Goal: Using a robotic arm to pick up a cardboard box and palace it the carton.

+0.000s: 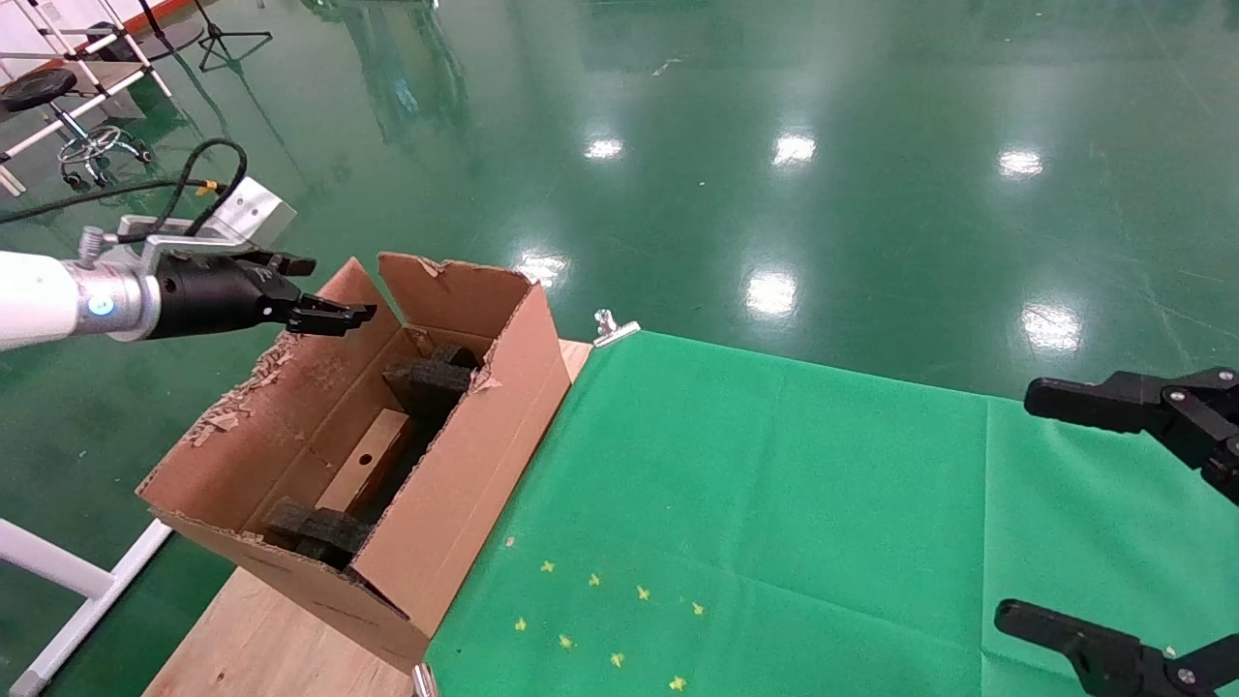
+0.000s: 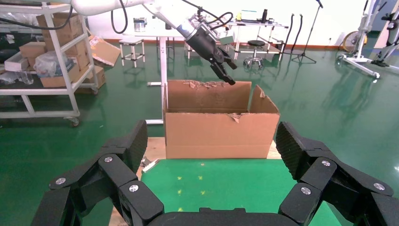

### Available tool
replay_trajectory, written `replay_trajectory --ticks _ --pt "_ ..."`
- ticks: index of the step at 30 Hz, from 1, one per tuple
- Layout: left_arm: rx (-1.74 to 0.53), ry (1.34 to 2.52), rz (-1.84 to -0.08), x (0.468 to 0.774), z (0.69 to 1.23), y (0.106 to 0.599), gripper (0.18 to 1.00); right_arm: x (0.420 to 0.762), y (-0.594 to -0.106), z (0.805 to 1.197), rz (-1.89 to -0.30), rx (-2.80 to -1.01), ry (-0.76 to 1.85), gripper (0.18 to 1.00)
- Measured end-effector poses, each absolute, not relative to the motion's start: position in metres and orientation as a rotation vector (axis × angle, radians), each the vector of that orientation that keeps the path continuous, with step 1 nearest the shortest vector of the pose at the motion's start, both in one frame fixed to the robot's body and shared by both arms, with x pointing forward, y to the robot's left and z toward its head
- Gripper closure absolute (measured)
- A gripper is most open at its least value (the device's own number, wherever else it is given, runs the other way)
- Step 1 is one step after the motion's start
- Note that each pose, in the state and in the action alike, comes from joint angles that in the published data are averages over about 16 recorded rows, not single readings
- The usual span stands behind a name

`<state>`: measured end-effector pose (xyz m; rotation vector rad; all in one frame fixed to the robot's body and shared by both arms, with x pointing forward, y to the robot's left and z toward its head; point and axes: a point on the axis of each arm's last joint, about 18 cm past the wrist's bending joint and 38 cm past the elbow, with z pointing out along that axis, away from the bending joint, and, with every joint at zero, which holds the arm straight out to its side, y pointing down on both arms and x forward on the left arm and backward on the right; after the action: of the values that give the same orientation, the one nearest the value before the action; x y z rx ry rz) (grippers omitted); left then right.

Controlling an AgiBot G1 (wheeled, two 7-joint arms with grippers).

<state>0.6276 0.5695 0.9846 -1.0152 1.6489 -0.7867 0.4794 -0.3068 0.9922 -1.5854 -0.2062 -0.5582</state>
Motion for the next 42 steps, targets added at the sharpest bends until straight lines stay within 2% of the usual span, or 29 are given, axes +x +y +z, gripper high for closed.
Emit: replay_trajectory --ticks 11,27,42 --pt "-0.928 1.685 -0.862 0.622 0.993 0.549 0.196 0.479 -0.307 0.992 -0.558 -1.585 -0.206 0.178" --pt "-0.680 1.784 -1.136 0.618 0.995 0.471 0.184 0.479 -0.307 0.992 -0.558 -1.585 -0.206 0.178" --pt "-0.380 1.864 -1.398 0.587 0.997 0.397 0.184 0.479 -0.307 0.992 -0.558 -1.585 -0.206 0.178"
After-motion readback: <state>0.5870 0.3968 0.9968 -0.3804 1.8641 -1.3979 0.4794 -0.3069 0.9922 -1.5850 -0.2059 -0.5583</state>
